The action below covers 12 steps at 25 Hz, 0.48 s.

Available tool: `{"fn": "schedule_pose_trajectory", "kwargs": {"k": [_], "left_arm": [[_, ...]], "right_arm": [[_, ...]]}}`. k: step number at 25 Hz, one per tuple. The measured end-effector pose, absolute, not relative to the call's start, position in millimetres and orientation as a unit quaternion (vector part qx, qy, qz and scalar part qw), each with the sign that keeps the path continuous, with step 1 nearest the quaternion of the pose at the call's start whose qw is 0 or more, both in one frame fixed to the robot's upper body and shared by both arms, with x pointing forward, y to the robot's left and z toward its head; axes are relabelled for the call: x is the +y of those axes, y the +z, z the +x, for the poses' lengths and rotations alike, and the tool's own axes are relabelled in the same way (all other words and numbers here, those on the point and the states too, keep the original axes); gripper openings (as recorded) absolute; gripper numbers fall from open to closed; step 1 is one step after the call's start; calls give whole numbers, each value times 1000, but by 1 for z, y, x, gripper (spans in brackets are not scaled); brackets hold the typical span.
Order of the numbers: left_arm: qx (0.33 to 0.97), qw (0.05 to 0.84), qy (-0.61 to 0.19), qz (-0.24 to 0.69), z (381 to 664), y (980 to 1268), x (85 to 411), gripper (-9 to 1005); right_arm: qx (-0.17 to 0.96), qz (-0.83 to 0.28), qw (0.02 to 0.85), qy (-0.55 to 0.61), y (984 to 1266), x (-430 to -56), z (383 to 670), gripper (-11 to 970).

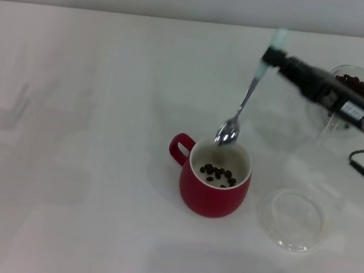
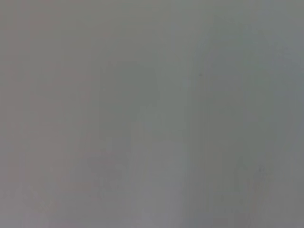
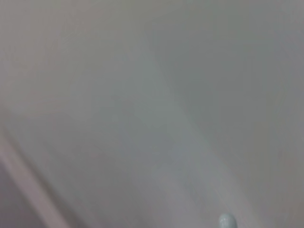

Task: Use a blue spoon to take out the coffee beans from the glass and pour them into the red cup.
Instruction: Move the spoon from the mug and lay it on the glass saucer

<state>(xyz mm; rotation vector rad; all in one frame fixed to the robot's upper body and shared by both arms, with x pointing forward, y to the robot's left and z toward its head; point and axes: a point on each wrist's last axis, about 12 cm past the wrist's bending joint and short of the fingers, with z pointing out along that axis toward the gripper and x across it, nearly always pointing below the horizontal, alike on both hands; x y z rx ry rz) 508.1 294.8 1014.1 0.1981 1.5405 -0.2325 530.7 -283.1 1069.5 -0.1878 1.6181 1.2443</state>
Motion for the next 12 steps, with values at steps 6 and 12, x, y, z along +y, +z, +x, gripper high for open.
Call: {"fn": "schedule_pose_trajectory", "kwargs": {"k": [6,12], "left_arm": [[690,712,-98,84,513,1018,298,640],[681,722,-99,74,521,1023,296,640]], "right_arm": [[655,47,523,543,1075,-321,525,137],[655,85,535,527,1069,-354,497,137]]}}
